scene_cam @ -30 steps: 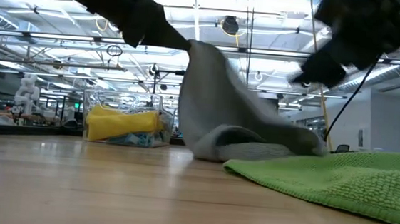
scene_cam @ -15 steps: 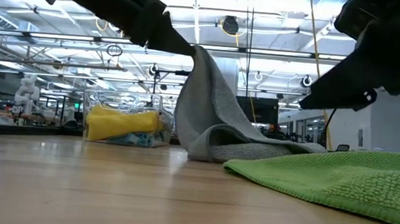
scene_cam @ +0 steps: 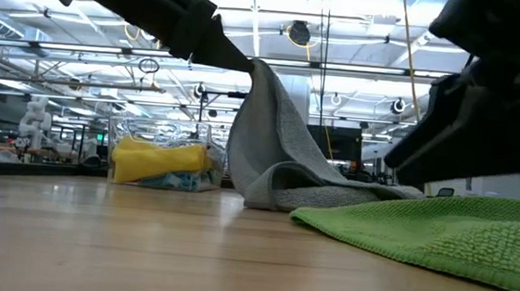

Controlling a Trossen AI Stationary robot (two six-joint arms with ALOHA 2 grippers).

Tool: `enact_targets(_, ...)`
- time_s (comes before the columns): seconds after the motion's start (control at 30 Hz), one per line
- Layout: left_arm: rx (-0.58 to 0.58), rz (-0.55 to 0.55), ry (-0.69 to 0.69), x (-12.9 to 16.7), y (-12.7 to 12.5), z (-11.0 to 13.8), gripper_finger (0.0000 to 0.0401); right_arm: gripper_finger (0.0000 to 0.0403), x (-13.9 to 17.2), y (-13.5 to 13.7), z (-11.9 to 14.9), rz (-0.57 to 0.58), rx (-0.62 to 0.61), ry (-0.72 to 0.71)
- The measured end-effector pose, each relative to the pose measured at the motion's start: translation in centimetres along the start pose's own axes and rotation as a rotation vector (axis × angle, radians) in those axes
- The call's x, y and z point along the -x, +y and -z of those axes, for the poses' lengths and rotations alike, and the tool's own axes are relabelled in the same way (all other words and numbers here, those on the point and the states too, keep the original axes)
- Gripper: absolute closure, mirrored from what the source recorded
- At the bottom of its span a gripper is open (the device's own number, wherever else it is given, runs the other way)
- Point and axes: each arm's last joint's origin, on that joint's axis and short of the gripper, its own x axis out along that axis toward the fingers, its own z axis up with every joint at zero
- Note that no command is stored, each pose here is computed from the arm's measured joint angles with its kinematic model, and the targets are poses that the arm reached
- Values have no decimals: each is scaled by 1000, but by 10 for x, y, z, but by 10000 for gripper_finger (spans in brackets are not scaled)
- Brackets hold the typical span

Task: Fold microfiber towels
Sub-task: Fold the gray towel on the table

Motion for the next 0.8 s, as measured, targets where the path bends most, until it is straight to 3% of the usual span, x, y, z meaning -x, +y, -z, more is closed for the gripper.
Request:
enact_targets(0.3,0,-6,1,0,1,0,393,188,-4,-9,7,88,-90,11)
enact_targets(0.57,1,1,1,-1,1,0,395,188,-9,-13,13,94,-151,-28)
enact_targets(0.8,0,14,-1,-1,1,0,395,188,-17,-8,23,61,-129,-31)
